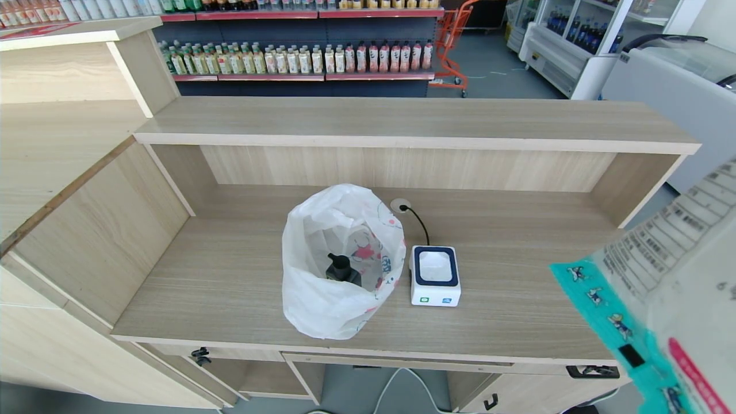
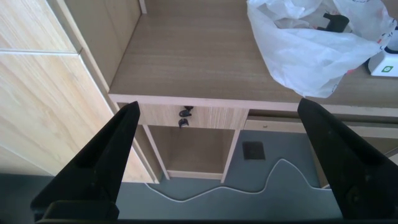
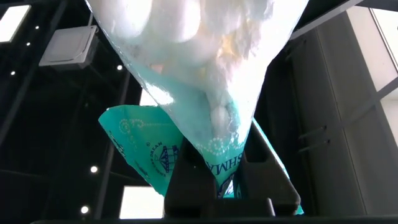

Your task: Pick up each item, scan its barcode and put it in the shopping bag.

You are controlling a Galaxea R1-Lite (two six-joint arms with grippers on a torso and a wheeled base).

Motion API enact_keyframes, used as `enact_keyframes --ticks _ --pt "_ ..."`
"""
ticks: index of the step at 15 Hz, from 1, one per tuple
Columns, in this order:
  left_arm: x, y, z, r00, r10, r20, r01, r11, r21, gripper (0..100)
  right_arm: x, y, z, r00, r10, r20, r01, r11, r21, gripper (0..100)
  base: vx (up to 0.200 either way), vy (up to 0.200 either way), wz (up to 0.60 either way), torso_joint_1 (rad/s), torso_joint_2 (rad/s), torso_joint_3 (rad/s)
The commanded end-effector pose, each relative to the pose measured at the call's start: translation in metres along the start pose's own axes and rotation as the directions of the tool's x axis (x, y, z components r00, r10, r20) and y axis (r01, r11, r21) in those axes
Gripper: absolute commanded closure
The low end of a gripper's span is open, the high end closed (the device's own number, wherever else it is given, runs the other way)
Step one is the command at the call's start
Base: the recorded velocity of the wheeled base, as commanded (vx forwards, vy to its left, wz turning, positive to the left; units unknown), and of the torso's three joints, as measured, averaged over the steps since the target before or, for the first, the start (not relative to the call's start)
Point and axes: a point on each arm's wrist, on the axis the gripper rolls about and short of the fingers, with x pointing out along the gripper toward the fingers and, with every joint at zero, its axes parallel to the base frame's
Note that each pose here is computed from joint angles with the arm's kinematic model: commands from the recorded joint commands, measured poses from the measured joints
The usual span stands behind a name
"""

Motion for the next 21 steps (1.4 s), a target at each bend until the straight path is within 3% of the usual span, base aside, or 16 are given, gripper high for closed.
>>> enact_keyframes --ticks 1,5,7,9,10,11,13,14,15,16,17,18,19,21 --pt "0.0 0.0 0.0 1.0 0.0 0.0 0.0 1.0 0.001 0 0.001 0.001 0.001 1.0 -0.005 0.001 0.005 1.0 0.002 100 0.0 0.0 0.0 0.0 0.0 0.0" --pt "0.0 0.0 0.0 1.0 0.0 0.0 0.0 1.0 0.001 0 0.001 0.001 0.001 1.0 0.005 -0.005 -0.005 1.0 -0.003 100 0.0 0.0 0.0 0.0 0.0 0.0" --pt "0.0 0.0 0.0 1.0 0.0 0.0 0.0 1.0 -0.001 0 0.001 0.002 -0.003 0.99 0.116 -0.075 -0.116 0.993 0.009 100 0.0 0.0 0.0 0.0 0.0 0.0" --pt "0.0 0.0 0.0 1.0 0.0 0.0 0.0 1.0 0.001 0 0.0 0.013 0.003 0.891 0.421 -0.171 -0.373 0.892 0.255 100 0.0 0.0 0.0 0.0 0.0 0.0" --pt "0.0 0.0 0.0 1.0 -0.001 0.0 0.001 1.0 0.001 0 -0.001 0.014 0.003 0.851 0.49 -0.188 -0.413 0.847 0.335 100 0.0 0.0 0.0 0.0 0.0 0.0" --pt "0.0 0.0 0.0 1.0 0.0 0.0 0.0 1.0 0.001 0 0.0 0.016 0.004 0.764 0.602 -0.232 -0.445 0.752 0.486 100 0.0 0.0 0.0 0.0 0.0 0.0" --pt "0.0 0.0 0.0 1.0 0.0 0.0 0.0 1.0 0.001 0 0.005 0.012 0.004 0.641 0.711 -0.288 -0.417 0.638 0.648 100 0.0 0.0 0.0 0.0 0.0 0.0" --pt "0.0 0.0 0.0 1.0 0.0 0.0 0.0 1.0 -0.001 0 0.002 0.0 -0.003 0.472 0.817 -0.332 -0.369 0.525 0.767 100 0.0 0.0 0.0 0.0 0.0 0.0" --pt "0.0 0.0 0.0 1.0 0.0 0.0 0.0 1.0 -0.001 0 -0.001 -0.004 -0.005 0.394 0.86 -0.324 -0.332 0.462 0.822 100 0.0 0.0 0.0 0.0 0.0 0.0" --pt "0.0 0.0 0.0 1.0 0.0 0.0 0.0 1.0 0.001 0 -0.001 -0.009 -0.004 0.302 0.914 -0.272 -0.23 0.347 0.909 100 0.0 0.0 0.0 0.0 0.0 0.0" --pt "0.0 0.0 0.0 1.0 0.0 0.0 0.0 1.0 -0.001 0 0.003 -0.012 0.0 0.255 0.944 -0.21 -0.106 0.244 0.964 100 0.0 0.0 0.0 0.0 0.0 0.0" --pt "0.0 0.0 0.0 1.0 0.0 0.0 0.0 1.0 -0.001 0 0.005 -0.015 0.001 0.18 0.967 -0.18 -0.007 0.184 0.983 100 0.0 0.0 0.0 0.0 0.0 0.0" --pt "0.0 0.0 0.0 1.0 0.0 0.0 0.0 1.0 0.001 0 0.009 -0.017 -0.004 0.022 0.99 -0.14 0.111 0.137 0.984 100 0.0 0.0 0.0 0.0 0.0 0.0" --pt "0.0 0.0 0.0 1.0 0.0 0.0 0.0 1.0 0.001 0 0.022 -0.024 -0.015 -0.173 0.984 -0.03 0.275 0.077 0.958 100 0.0 0.0 0.0 0.0 0.0 0.0"
